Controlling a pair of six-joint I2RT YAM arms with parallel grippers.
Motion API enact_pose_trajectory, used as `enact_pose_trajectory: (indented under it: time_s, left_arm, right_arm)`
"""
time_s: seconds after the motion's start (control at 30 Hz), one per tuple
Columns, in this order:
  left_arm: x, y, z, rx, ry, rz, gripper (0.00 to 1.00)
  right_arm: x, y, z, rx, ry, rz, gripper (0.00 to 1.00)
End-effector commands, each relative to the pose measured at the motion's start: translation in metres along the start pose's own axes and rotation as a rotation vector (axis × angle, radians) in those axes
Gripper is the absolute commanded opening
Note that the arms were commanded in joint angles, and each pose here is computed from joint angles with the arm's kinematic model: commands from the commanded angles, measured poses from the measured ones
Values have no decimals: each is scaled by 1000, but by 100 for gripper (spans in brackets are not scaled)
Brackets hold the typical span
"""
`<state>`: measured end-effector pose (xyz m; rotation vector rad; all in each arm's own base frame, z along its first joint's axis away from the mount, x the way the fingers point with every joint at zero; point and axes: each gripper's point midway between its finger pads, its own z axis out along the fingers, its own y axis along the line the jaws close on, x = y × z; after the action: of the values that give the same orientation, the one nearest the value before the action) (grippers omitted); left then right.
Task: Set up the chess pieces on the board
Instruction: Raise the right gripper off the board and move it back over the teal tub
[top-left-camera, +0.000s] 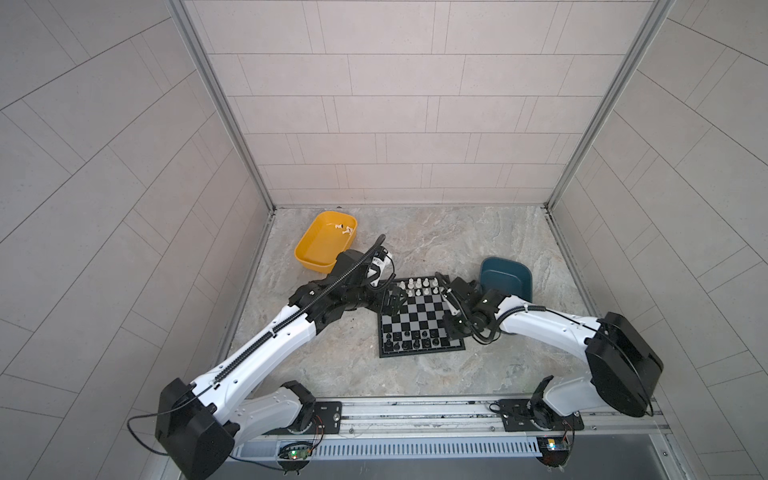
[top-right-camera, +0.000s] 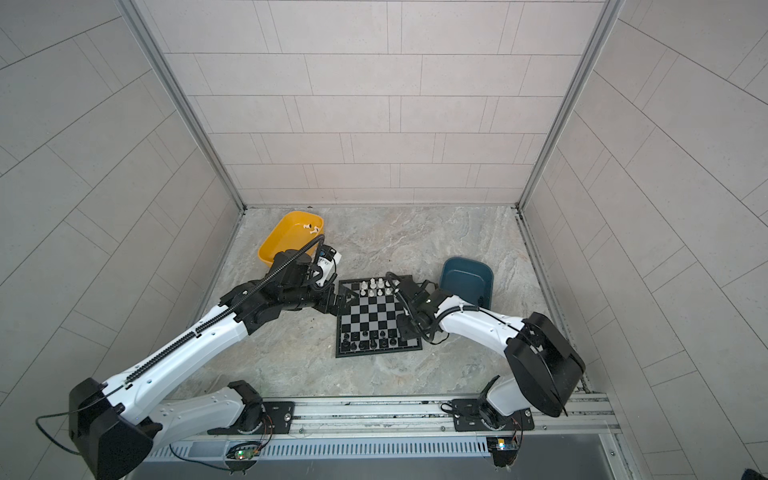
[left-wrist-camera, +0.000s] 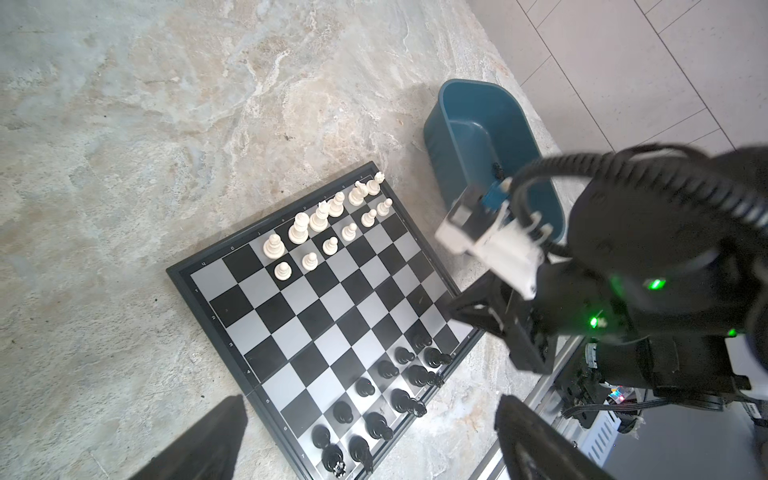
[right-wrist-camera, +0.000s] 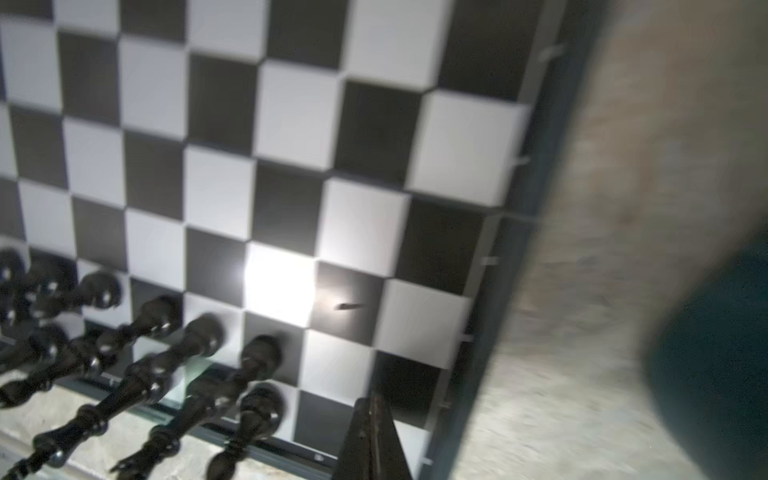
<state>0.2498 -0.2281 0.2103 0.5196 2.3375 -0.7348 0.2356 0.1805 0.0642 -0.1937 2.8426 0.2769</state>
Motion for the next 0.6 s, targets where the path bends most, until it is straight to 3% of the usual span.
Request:
enact_pose_trajectory:
  time_s: [0.0, 0.07, 0.13, 0.33, 0.57]
  left_arm:
    - [-1, 3, -3, -14, -17, -18, 100]
    - [-3, 1, -2, 1, -22, -24, 100]
    - [-3, 0, 0, 9, -19, -29, 100]
    - [2, -1, 6, 23, 10, -30, 100]
    - [4, 2, 9, 9, 22, -27, 100]
  right_arm:
    - [-38, -52, -52, 149, -182, 128, 28]
    - [-58, -85, -69, 202, -261, 184, 47]
    - [-68, -122, -73, 253, -270, 274, 56]
    - [-75, -203, -63, 414, -204, 471, 63]
    - [-69, -218, -27, 435, -88, 532, 69]
